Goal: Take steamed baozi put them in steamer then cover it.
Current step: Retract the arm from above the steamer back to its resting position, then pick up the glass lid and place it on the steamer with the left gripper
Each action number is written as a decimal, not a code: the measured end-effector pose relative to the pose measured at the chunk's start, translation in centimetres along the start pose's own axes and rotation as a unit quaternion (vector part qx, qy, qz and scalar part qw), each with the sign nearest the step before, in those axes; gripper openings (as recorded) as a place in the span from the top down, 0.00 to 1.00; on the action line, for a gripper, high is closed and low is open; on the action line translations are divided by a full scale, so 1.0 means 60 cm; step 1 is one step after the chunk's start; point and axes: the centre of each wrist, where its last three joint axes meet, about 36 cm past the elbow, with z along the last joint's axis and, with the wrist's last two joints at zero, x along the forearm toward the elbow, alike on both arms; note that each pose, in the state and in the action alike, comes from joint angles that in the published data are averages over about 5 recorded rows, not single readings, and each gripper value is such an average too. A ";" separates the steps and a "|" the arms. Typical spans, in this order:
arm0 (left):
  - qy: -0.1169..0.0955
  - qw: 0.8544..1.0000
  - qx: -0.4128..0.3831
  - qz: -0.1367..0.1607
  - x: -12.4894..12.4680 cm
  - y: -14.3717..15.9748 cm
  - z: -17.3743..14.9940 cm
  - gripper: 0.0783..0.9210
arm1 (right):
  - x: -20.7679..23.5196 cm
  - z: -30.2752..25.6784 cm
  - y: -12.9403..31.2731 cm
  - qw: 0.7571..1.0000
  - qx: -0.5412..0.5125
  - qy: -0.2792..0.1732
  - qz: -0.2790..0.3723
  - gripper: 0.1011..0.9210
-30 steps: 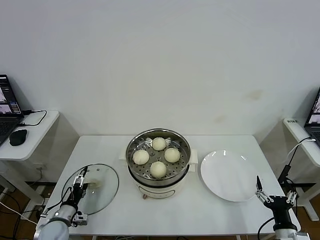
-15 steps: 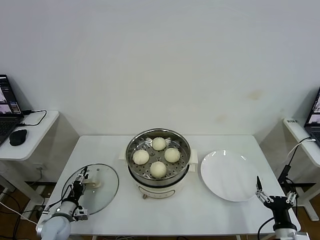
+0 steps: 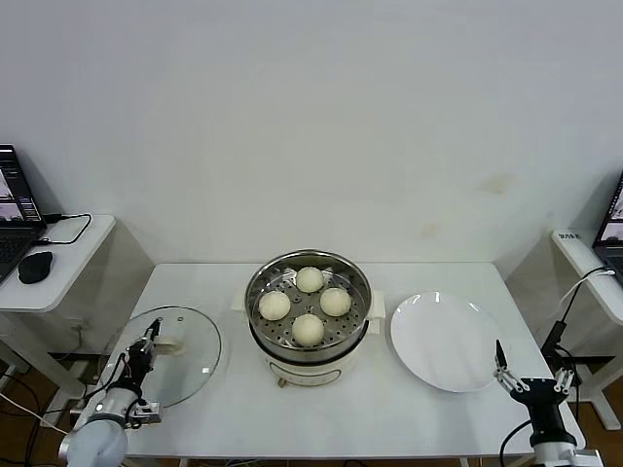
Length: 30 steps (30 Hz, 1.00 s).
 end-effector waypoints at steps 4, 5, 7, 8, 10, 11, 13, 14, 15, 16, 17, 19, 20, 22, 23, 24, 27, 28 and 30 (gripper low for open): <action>0.015 1.000 0.004 -0.020 0.013 0.036 0.022 0.91 | 0.000 -0.003 0.003 1.000 0.002 -0.002 -0.007 0.12; 0.020 0.999 0.005 -0.025 0.017 0.048 0.028 0.91 | 0.001 -0.004 0.004 1.000 0.002 -0.002 -0.008 0.12; 0.028 0.999 0.007 -0.037 0.021 0.075 0.040 0.91 | 0.001 -0.005 0.007 1.000 0.003 -0.004 -0.012 0.12; 0.032 0.999 0.008 -0.043 0.022 0.090 0.045 0.91 | 0.001 -0.006 0.009 1.000 0.003 -0.004 -0.014 0.12; 0.038 0.998 0.013 -0.054 0.022 0.123 0.051 0.91 | 0.001 -0.007 0.013 1.000 0.003 -0.005 -0.017 0.12; 0.039 0.997 0.017 -0.059 0.022 0.139 0.051 0.91 | 0.001 -0.008 0.014 1.000 0.004 -0.006 -0.019 0.12; 0.041 0.997 0.026 -0.067 0.021 0.173 0.049 0.91 | 0.002 -0.008 0.019 1.000 0.004 -0.007 -0.022 0.12; 0.041 0.996 0.031 -0.070 0.020 0.189 0.046 0.91 | 0.003 -0.008 0.021 1.000 0.004 -0.007 -0.023 0.12; 0.040 0.996 0.037 -0.072 0.019 0.205 0.042 0.91 | 0.004 -0.007 0.023 1.000 0.004 -0.007 -0.025 0.12; 0.038 0.996 0.043 -0.074 0.019 0.221 0.036 0.91 | 0.004 -0.007 0.026 1.000 0.004 -0.007 -0.026 0.12; 0.035 0.995 0.049 -0.076 0.018 0.235 0.029 0.91 | 0.005 -0.006 0.029 1.000 0.005 -0.007 -0.027 0.12; 0.027 0.995 0.059 -0.078 0.017 0.261 0.013 0.91 | 0.006 -0.004 0.036 1.000 0.004 -0.008 -0.028 0.12; 0.023 0.995 0.065 -0.079 0.016 0.273 0.003 0.91 | 0.006 -0.003 0.039 1.000 0.004 -0.008 -0.029 0.12; 0.013 0.994 0.074 -0.077 0.012 0.290 -0.017 0.91 | 0.006 0.001 0.048 1.000 0.004 -0.008 -0.029 0.12; 0.008 0.994 0.079 -0.075 0.010 0.296 -0.028 0.91 | 0.007 0.003 0.052 1.000 0.004 -0.008 -0.030 0.12; 0.002 0.994 0.083 -0.073 0.008 0.301 -0.039 0.91 | 0.007 0.006 0.057 1.000 0.005 -0.008 -0.030 0.12; -0.015 0.993 0.098 -0.062 -0.001 0.309 -0.079 0.91 | 0.007 0.013 0.069 0.999 0.008 -0.008 -0.031 0.12; -0.021 0.993 0.102 -0.058 -0.005 0.311 -0.093 0.91 | 0.007 0.016 0.072 0.999 0.009 -0.007 -0.030 0.12; -0.032 0.992 0.111 -0.051 -0.014 0.315 -0.122 0.91 | 0.007 0.022 0.078 0.999 0.011 -0.006 -0.030 0.12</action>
